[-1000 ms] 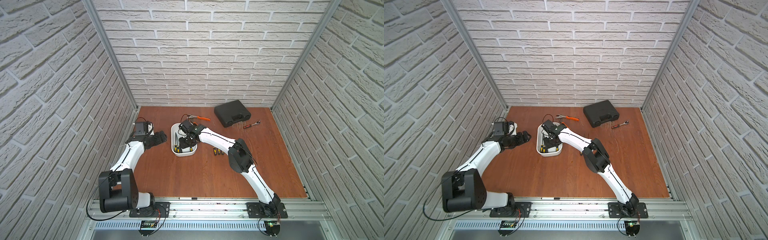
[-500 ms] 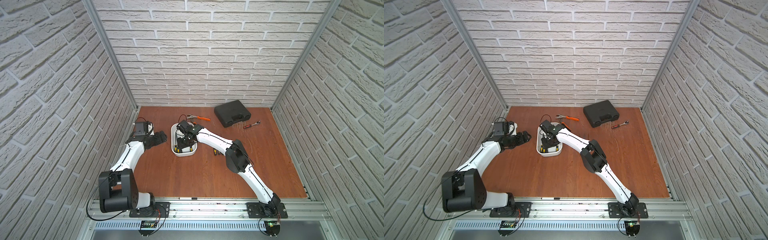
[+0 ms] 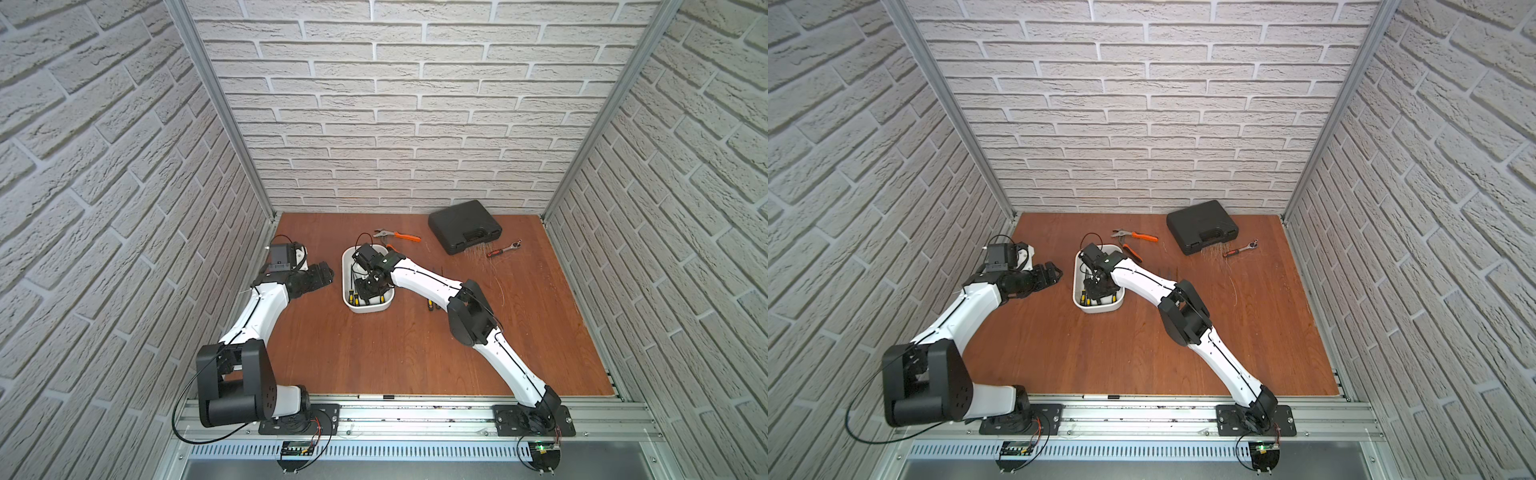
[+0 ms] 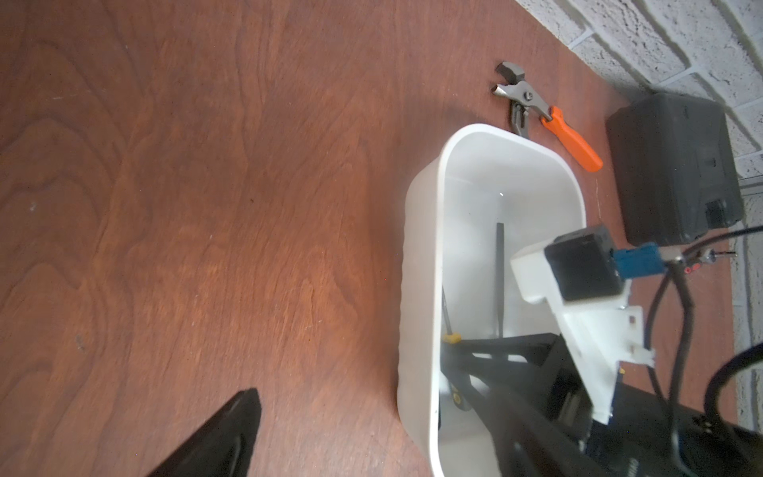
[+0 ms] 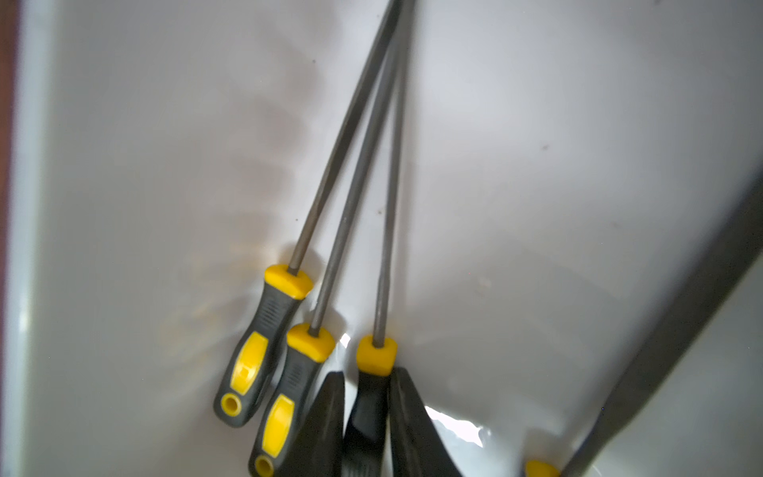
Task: Take the file tool out of the storage box
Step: Pick up the file tool from the storage box, then place the file tool at the center of the board.
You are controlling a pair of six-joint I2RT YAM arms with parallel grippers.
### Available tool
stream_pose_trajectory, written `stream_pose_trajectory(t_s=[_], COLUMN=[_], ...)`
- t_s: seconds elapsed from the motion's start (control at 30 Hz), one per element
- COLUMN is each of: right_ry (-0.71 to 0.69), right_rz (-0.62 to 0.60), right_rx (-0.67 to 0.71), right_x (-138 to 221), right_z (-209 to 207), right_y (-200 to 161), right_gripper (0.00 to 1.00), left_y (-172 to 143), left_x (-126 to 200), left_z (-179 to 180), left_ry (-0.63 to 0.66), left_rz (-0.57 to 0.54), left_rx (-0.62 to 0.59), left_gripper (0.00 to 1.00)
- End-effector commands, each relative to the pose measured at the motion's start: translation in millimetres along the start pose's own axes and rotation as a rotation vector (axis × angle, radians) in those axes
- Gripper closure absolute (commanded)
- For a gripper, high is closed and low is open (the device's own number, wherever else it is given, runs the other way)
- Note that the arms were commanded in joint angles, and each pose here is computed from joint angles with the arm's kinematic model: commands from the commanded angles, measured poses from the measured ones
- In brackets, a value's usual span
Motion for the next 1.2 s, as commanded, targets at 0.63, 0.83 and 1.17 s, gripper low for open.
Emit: stream_pose_trajectory(t_s=[0.63, 0.83, 1.17], right_ry=[0.163, 0.258, 0.005], right_rz=[-0.273, -0.428, -0.386], right_rx=[-0.157, -0.236, -0.339], right_x=[101, 144, 181], right_z=[-14, -33, -137], right_y=[48, 62, -6], right_gripper=[0.96, 0.95, 0.96], left_y=[1, 1, 0], left_x=[8, 9, 3], left_z=[4, 4, 5], left_ry=[0.003, 0.003, -0.008], left_rz=[-0.019, -0.019, -0.009], left_rx=[-0.021, -0.024, -0.014], left_gripper=[0.08, 0.09, 0.09])
Point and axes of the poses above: each gripper's point midway between its finger pads, its own x axis back along the fingers, its own z axis along the line the jaws close on, y = z × x, the point moved 3 cm from there along x, back along the fingers
